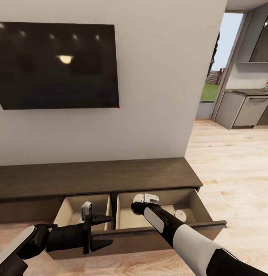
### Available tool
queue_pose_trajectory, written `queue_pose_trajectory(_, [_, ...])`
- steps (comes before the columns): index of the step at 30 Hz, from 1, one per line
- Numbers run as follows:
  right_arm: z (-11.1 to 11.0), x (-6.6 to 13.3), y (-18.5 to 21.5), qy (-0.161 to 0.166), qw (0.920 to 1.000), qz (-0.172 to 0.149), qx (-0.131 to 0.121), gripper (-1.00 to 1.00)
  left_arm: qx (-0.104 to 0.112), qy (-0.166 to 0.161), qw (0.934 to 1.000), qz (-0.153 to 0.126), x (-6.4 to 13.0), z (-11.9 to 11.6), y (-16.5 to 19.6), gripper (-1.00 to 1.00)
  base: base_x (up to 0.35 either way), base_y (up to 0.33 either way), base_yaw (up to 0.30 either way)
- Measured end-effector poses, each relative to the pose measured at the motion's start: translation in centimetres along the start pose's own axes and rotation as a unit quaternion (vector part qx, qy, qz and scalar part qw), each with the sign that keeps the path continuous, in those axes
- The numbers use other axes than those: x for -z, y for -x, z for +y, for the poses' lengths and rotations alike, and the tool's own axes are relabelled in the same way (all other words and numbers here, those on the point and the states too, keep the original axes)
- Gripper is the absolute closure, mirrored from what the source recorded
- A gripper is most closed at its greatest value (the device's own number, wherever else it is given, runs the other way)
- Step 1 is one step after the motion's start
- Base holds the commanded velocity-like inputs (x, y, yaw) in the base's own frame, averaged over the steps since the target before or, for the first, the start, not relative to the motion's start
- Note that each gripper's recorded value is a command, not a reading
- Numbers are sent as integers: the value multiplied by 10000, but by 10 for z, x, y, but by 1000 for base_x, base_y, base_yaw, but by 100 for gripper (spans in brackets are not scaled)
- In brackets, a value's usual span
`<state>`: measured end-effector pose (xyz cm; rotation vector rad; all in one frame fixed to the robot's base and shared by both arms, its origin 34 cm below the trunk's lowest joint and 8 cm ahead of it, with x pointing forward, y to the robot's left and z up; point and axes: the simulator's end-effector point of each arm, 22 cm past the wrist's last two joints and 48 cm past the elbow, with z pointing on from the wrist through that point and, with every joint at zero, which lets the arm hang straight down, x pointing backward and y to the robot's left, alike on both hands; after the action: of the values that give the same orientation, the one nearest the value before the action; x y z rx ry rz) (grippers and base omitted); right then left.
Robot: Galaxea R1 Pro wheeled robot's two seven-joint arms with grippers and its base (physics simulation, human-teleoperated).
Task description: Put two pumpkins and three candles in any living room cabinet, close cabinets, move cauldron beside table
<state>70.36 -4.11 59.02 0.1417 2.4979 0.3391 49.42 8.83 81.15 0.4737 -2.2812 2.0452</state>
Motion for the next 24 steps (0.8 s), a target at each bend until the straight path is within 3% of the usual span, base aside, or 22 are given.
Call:
queue_pose_trajectory(10, [-5,-14,-7,3,9999,-142,-38,100,1,-1,10000,6,-2,20,2,-100,0,0,0])
queue_pose_trajectory(24, [-11,-33,-29,2,9998,-152,102,100,-2,-1,10000,6,-5,48,4,-100,0,0,0])
